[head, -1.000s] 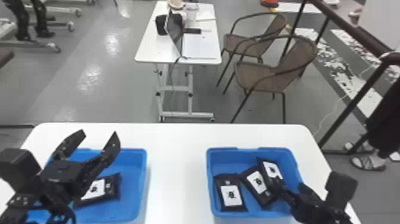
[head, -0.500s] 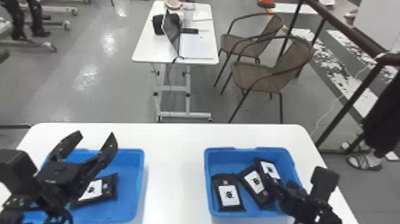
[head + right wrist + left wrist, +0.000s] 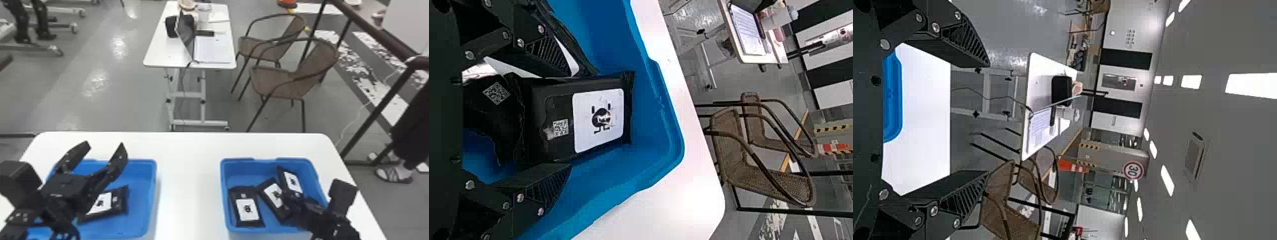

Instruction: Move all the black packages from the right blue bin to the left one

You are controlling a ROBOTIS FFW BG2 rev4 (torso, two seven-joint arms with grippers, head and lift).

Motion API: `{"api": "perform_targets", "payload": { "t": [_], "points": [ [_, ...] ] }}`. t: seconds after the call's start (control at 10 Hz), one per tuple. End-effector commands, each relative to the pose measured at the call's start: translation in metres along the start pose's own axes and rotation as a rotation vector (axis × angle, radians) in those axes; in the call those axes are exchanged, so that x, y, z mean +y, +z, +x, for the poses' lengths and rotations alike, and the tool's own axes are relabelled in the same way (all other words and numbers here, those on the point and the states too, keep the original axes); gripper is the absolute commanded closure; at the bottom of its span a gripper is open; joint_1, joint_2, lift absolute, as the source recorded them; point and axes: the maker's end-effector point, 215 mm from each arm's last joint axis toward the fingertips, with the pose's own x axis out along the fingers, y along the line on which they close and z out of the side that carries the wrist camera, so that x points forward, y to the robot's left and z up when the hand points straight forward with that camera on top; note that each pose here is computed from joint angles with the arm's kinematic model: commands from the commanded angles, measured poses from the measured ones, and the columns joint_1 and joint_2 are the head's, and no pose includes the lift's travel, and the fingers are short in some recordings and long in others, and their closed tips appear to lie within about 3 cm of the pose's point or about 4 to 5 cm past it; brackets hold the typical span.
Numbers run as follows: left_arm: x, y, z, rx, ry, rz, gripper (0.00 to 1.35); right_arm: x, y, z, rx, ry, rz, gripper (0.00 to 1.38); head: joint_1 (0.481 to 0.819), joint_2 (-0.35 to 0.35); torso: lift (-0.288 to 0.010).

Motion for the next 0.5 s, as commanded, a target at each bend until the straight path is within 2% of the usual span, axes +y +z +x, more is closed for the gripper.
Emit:
{"api": "perform_targets", "payload": {
  "t": [0.0, 0.1, 0.2, 0.4],
  "points": [
    [0.000, -0.002, -0.001, 0.003, 0.001, -0.008, 0.28, 0.004, 0.002, 0.005, -0.010, 0.006, 0.006, 0.50, 0.695, -0.080, -0.041],
    [0.000, -0.004, -0.001, 0.006, 0.002, -0.008, 0.28, 0.007, 0.002, 0.006, -0.022, 0.021, 0.043, 0.92, 0.695, -0.077, -0.041],
    [0.000, -0.008, -0.002, 0.013, 0.002, -0.015, 0.28, 0.016, 0.004, 0.002, -0.045, 0.050, 0.073, 1.18, 0.695, -0.075, -0.041],
    [0.002, -0.013, -0.004, 0.019, 0.006, -0.022, 0.28, 0.023, 0.000, -0.002, -0.048, 0.064, 0.107, 1.20, 0.695, -0.060, -0.041]
  ]
}}
